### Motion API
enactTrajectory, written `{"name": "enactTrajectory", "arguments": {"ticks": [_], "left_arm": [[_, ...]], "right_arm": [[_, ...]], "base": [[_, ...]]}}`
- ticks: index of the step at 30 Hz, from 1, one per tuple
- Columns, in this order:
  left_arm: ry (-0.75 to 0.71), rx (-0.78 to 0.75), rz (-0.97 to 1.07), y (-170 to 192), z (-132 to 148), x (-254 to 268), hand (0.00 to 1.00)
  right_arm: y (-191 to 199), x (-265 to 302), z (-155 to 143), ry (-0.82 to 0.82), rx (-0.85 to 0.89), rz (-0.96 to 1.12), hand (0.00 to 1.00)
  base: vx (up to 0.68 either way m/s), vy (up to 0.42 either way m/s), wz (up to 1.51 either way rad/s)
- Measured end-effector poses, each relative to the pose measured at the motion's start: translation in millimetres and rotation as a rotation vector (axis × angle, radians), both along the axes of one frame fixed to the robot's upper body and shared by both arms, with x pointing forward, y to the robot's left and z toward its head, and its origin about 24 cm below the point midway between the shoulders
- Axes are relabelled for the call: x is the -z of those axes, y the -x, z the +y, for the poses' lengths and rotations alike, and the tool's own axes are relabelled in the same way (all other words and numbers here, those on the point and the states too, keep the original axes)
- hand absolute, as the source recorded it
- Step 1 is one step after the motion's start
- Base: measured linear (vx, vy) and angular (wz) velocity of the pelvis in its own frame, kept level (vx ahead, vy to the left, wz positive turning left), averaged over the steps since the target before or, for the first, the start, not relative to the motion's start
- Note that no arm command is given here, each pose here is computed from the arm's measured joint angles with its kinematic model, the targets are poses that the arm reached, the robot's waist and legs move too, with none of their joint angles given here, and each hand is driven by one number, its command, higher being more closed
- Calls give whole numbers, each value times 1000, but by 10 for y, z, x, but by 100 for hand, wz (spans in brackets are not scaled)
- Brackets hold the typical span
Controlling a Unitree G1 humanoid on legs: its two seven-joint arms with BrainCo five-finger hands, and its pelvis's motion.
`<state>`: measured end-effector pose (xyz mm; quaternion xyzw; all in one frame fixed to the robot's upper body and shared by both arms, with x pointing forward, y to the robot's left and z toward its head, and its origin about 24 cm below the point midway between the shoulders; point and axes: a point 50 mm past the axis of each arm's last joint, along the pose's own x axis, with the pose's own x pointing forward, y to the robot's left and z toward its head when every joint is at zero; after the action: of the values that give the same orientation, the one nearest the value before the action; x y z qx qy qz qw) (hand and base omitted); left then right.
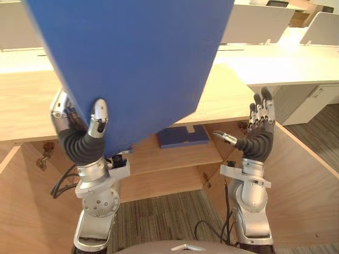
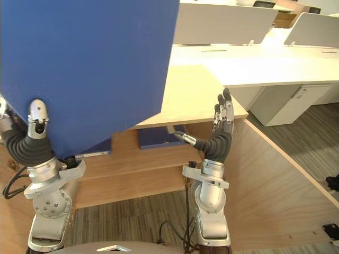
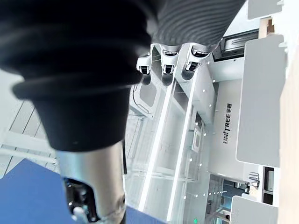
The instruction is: Walk over to the cabinet, pick up the folder, carry it to the office cabinet, place the folder inside the office cabinet, then close the office cabinet door
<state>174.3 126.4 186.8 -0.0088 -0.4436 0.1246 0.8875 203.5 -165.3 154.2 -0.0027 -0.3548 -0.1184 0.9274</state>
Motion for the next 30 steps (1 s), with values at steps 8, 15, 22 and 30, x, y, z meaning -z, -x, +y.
{"name": "enactTrajectory", "arguments": {"ticks": [8,15,22,30], "left_arm": [[-37,150,151,-97,-114,242,100],[-82,214,237,-161,-165,409,100],[-137,255,258,-167,-171,456,100],[-211,246,273,-187,-81,513,100]], "right_arm": [[-101,-145,23,7,-166,-57,0],[-254,-109,7,-7,-292,-23,0],[-355,-11,10,-21,-459,39,0],[-432,215,26,12,-675,217,100]], "base": [[-15,1,7],[-17,-1,10],[0,0,0],[-8,2,3]]}}
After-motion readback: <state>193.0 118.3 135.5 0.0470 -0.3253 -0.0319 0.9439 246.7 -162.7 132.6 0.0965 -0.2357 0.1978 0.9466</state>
